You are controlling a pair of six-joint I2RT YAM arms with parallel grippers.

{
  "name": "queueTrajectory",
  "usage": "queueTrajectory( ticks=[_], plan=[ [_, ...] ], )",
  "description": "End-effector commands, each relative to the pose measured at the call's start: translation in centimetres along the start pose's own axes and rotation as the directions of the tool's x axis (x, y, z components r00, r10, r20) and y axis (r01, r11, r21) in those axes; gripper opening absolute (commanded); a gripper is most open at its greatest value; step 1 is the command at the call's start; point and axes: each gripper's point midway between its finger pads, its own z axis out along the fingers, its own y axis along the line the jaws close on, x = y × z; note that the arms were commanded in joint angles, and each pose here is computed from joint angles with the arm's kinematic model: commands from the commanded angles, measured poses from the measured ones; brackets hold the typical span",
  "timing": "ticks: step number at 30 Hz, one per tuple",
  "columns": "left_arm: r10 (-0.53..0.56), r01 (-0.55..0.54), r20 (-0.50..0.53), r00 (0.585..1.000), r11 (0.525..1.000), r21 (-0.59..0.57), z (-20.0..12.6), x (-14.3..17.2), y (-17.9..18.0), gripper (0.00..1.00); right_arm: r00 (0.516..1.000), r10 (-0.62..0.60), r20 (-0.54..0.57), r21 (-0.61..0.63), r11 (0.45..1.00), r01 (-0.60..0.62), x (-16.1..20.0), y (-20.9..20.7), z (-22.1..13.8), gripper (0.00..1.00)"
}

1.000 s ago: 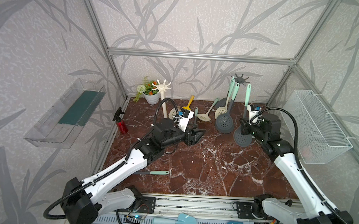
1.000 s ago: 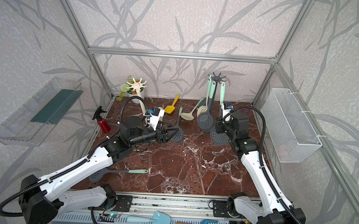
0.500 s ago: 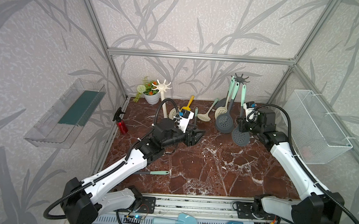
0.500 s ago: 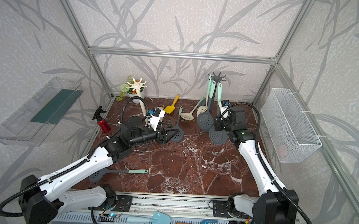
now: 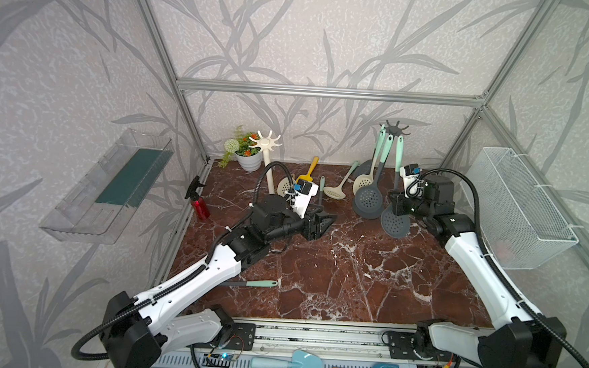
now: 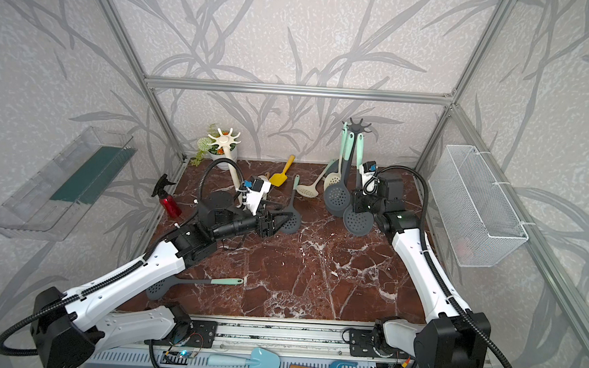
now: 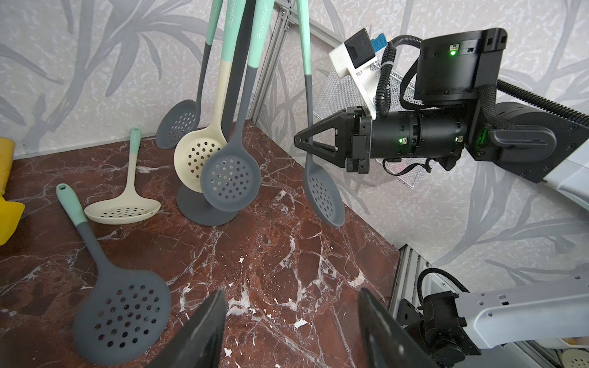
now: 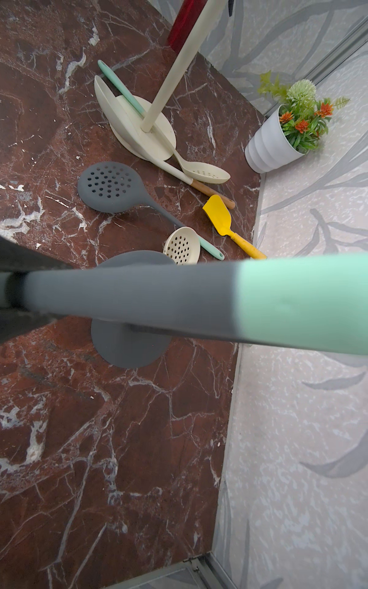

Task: Hang the skimmer on the kitchen utensil rack
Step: Hang the skimmer on the rack.

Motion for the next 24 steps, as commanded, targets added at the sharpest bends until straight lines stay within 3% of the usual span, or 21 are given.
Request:
queueTrajectory(
  ticks=[1,24],
  plan=[
    [0.032,-0.032,0.043,0.999,0.999,0.012,-0.6,-1.8,-0.8,0.64,0.997,-0.021,0.072,0.011,1.000,0.020,-2.2,0.0,-1.4,0.00],
    [0.035,-0.035,0.039,0.999,0.999,0.001,-0.6,-1.8,-0.6,0.64,1.000,0.000,-0.031,-0.012,1.000,0.000,0.2,-0.6,0.9,0.00]
  ],
)
